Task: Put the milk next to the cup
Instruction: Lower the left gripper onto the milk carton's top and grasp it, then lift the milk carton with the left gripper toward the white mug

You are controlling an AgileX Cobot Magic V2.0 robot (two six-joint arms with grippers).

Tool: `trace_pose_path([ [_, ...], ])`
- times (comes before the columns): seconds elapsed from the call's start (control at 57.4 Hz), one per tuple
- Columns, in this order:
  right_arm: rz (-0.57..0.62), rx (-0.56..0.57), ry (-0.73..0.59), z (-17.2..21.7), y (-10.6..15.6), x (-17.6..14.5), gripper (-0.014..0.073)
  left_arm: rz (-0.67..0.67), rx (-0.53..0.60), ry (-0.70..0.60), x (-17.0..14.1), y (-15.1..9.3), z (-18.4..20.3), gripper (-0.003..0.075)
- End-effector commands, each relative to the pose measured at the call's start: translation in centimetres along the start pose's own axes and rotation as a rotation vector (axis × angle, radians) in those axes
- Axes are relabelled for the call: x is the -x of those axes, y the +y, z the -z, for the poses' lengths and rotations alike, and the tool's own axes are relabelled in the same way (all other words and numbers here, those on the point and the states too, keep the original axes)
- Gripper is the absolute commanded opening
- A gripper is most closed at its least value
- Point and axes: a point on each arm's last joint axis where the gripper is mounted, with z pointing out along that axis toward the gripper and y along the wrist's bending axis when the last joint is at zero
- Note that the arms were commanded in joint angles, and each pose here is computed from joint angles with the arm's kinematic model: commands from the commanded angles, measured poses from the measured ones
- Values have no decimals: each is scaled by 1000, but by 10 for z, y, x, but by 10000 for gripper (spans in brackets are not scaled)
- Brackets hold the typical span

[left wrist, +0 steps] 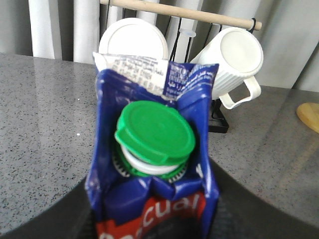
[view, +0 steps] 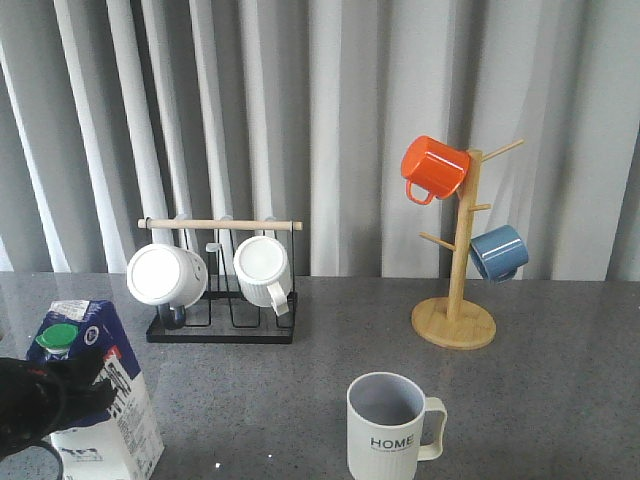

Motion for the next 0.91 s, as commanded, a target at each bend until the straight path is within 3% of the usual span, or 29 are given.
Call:
trace_pose_path([
  [0.0, 11, 16, -82, 0, 0, 14, -6, 19, -39, -152, 25, -7, 4, 78],
  [0.296, 11, 15, -82, 0, 0, 14, -6, 129, -47, -288, 50, -17, 31, 80],
  [0.505, 11, 16, -83, 0, 0, 14, -7, 80, 159, -290, 63, -31, 38, 80],
  [0.645, 11, 16, -82, 0, 0, 14, -7, 38, 253, -268, 67, -60, 35, 80],
  [0.819, 11, 16, -82, 0, 0, 14, -6, 1, 124, -259, 71, -117, 30, 80],
  [0.889, 11, 16, -82, 0, 0, 14, -6, 15, 121, -259, 70, -130, 28, 80],
])
